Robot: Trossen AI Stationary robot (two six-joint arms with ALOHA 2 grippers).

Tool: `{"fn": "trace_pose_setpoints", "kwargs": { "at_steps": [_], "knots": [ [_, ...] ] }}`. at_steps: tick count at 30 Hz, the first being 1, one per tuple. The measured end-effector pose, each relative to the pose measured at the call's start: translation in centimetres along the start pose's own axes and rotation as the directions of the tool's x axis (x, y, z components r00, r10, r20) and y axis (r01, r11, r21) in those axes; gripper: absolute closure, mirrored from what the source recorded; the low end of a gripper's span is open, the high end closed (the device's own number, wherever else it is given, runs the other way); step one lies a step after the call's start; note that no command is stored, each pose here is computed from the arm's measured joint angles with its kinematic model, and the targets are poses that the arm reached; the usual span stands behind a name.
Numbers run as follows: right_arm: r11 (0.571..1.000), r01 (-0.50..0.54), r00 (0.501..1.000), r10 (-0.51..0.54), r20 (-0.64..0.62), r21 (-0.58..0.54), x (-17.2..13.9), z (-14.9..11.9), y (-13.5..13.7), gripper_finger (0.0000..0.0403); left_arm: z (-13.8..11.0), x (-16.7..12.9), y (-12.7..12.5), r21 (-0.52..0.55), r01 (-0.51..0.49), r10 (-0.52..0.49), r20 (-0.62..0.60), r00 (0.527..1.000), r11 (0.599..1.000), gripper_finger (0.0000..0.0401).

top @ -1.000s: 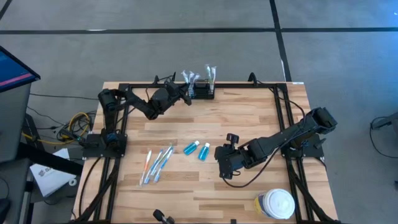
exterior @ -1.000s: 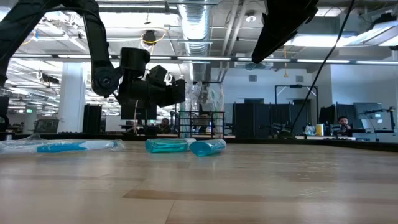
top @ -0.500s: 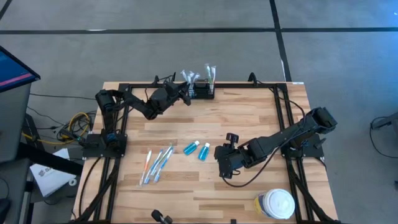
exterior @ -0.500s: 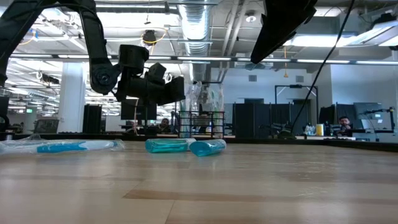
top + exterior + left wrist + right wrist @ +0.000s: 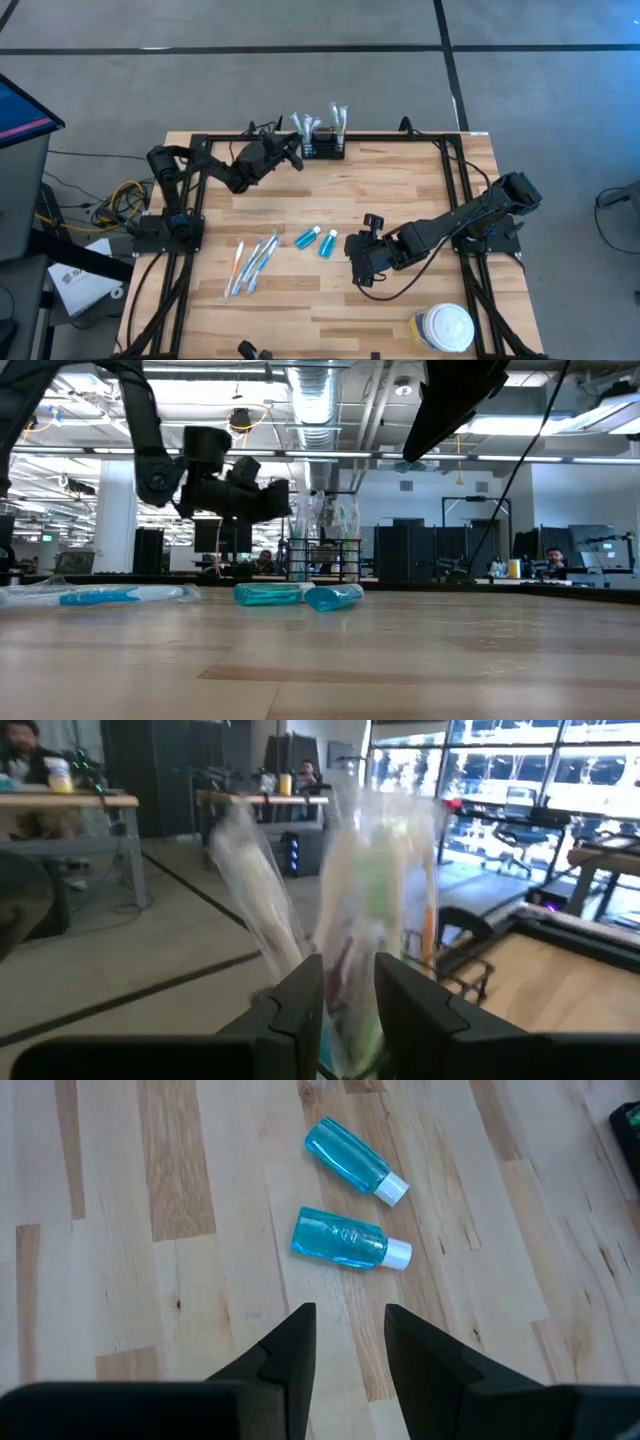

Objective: Pick & Place toothbrushing station
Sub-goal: Put the right green toothbrush into the black wire organizer, then put the right blue toothbrush into the black wire organizer

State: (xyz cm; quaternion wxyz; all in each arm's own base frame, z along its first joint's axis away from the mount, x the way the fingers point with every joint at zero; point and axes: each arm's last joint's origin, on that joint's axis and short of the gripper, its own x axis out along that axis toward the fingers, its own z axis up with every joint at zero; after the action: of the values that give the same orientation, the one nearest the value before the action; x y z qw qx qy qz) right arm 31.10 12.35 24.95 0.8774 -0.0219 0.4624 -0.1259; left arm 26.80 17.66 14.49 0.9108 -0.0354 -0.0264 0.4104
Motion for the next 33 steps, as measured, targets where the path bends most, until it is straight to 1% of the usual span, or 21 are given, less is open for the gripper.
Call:
{"fn": "trace_pose_setpoints", "kwargs": {
  "at_steps": [4, 8, 10, 14, 17, 19, 23, 28, 31, 33],
  "knots": [
    [1.000, 0.001, 1.000, -0.001, 0.005, 0.008, 0.1, 0.1, -0.1, 0.0291, 1.1, -1.8, 0.3, -0.006, 0.045, -0.045, 0.002, 0.999, 0.999, 0.0312],
    [1.000, -0.002, 1.000, 0.002, 0.018, 0.019, 0.2, 0.4, -0.3, 0.0291, 1.8, -3.9, 0.0, -0.005, 0.157, -0.157, -0.025, 0.987, 0.988, 0.0313],
    [1.000, 0.000, 1.000, -0.001, 0.017, 0.023, 0.3, 0.4, -0.4, 0.0291, 1.9, -5.1, -0.4, -0.009, 0.224, -0.224, -0.065, 0.972, 0.974, 0.0315],
    [1.000, 0.001, 1.000, -0.001, 0.017, 0.025, 0.3, 0.5, -0.5, 0.0291, 2.0, -7.1, -2.0, -0.049, 0.308, -0.312, -0.179, 0.933, 0.950, 0.0321],
    [1.000, 0.000, 1.000, -0.001, 0.014, 0.029, 0.4, 0.5, -0.6, 0.0291, 1.9, -8.7, -3.4, -0.051, 0.364, -0.363, -0.287, 0.886, 0.930, 0.0329],
    [1.000, -0.002, 1.000, 0.001, 0.013, 0.029, 0.4, 0.5, -0.6, 0.0291, 1.9, -9.8, -4.4, -0.079, 0.398, -0.400, -0.340, 0.851, 0.914, 0.0336],
    [1.000, -0.002, 1.000, 0.002, 0.012, 0.029, 0.4, 0.5, -0.6, 0.0291, 1.6, -12.1, -6.1, -0.120, 0.460, -0.461, -0.447, 0.766, 0.880, 0.0346],
    [1.000, -0.001, 1.000, 0.001, 0.010, 0.027, 0.4, 0.5, -0.6, 0.0291, 1.2, -14.7, -7.7, -0.232, 0.470, -0.514, -0.548, 0.660, 0.852, 0.0350],
    [1.000, -0.002, 1.000, 0.001, 0.010, 0.027, 0.3, 0.5, -0.6, 0.0291, 0.7, -16.3, -8.5, -0.310, 0.441, -0.532, -0.605, 0.592, 0.842, 0.0350],
    [1.000, -0.005, 1.000, 0.004, 0.009, 0.026, 0.3, 0.5, -0.6, 0.0291, 0.5, -17.3, -9.0, -0.375, 0.413, -0.554, -0.635, 0.539, 0.830, 0.0350]
  ]
}}
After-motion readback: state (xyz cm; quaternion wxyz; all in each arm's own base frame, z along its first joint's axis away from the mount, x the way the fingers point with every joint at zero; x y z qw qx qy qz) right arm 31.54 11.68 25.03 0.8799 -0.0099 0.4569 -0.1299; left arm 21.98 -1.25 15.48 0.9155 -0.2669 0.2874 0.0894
